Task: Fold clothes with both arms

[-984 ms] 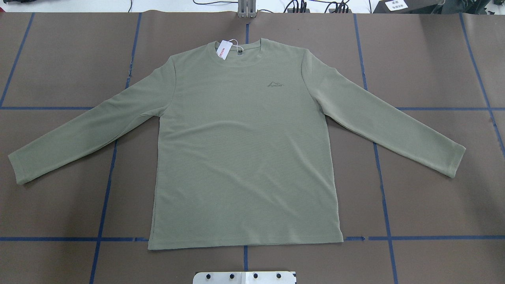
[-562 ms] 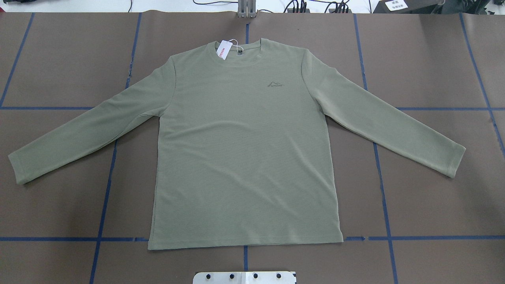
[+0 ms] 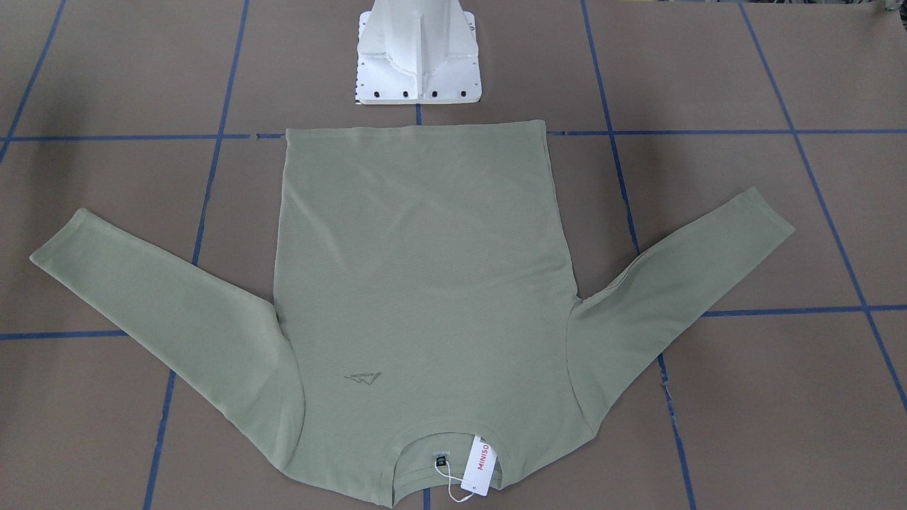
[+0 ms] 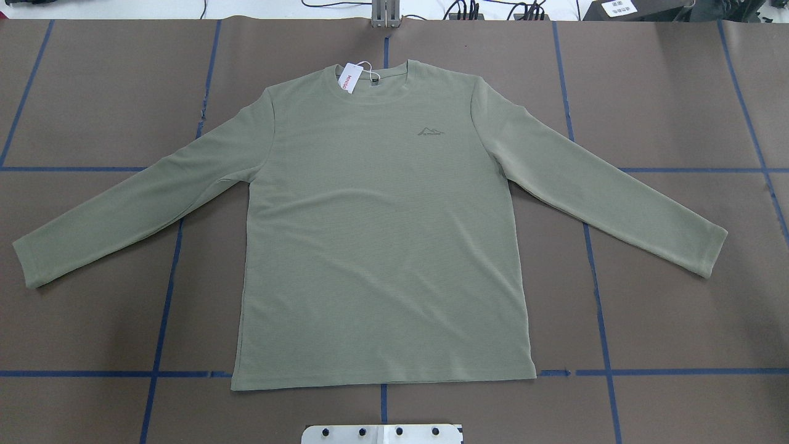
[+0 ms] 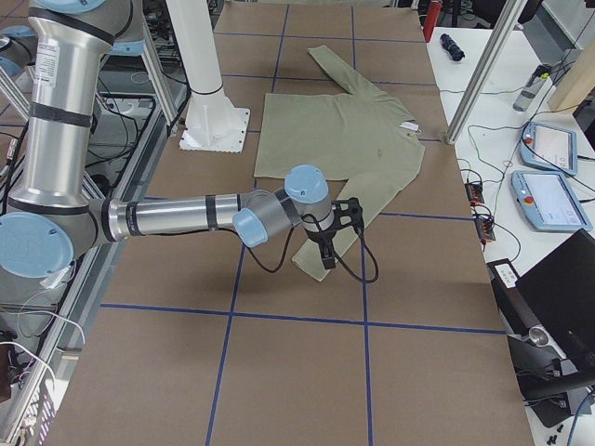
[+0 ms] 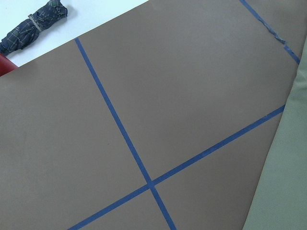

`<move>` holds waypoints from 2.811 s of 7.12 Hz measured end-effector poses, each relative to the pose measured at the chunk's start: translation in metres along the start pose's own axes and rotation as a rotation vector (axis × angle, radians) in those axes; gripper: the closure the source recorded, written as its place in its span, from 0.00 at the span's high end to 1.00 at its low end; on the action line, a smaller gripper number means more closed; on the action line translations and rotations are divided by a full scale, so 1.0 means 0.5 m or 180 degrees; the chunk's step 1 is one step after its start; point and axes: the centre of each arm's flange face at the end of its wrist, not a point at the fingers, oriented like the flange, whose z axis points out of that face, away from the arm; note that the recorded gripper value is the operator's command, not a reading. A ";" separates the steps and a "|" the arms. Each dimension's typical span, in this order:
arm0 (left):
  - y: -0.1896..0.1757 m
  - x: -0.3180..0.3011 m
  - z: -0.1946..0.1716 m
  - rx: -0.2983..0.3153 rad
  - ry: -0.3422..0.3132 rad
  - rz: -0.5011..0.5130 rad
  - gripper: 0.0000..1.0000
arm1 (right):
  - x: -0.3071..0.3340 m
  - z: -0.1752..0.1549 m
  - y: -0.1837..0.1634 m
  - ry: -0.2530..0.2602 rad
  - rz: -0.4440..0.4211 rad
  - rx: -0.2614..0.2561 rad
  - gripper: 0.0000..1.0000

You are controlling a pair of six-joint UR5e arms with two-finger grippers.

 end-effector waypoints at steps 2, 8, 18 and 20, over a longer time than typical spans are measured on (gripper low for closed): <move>-0.003 0.003 -0.004 0.0015 -0.0002 0.0019 1.00 | -0.037 0.104 0.062 0.0009 0.0212 0.0132 0.71; -0.006 0.007 -0.009 0.0033 -0.0001 0.0051 1.00 | -0.035 0.300 0.058 -0.0039 0.0171 0.0005 0.74; -0.007 0.008 -0.011 0.0040 -0.0004 0.0059 1.00 | -0.017 0.340 0.104 0.0016 0.0207 -0.0117 0.54; -0.007 0.008 -0.012 0.0042 -0.0005 0.0059 1.00 | -0.017 0.343 0.101 0.0024 0.0205 -0.0108 0.00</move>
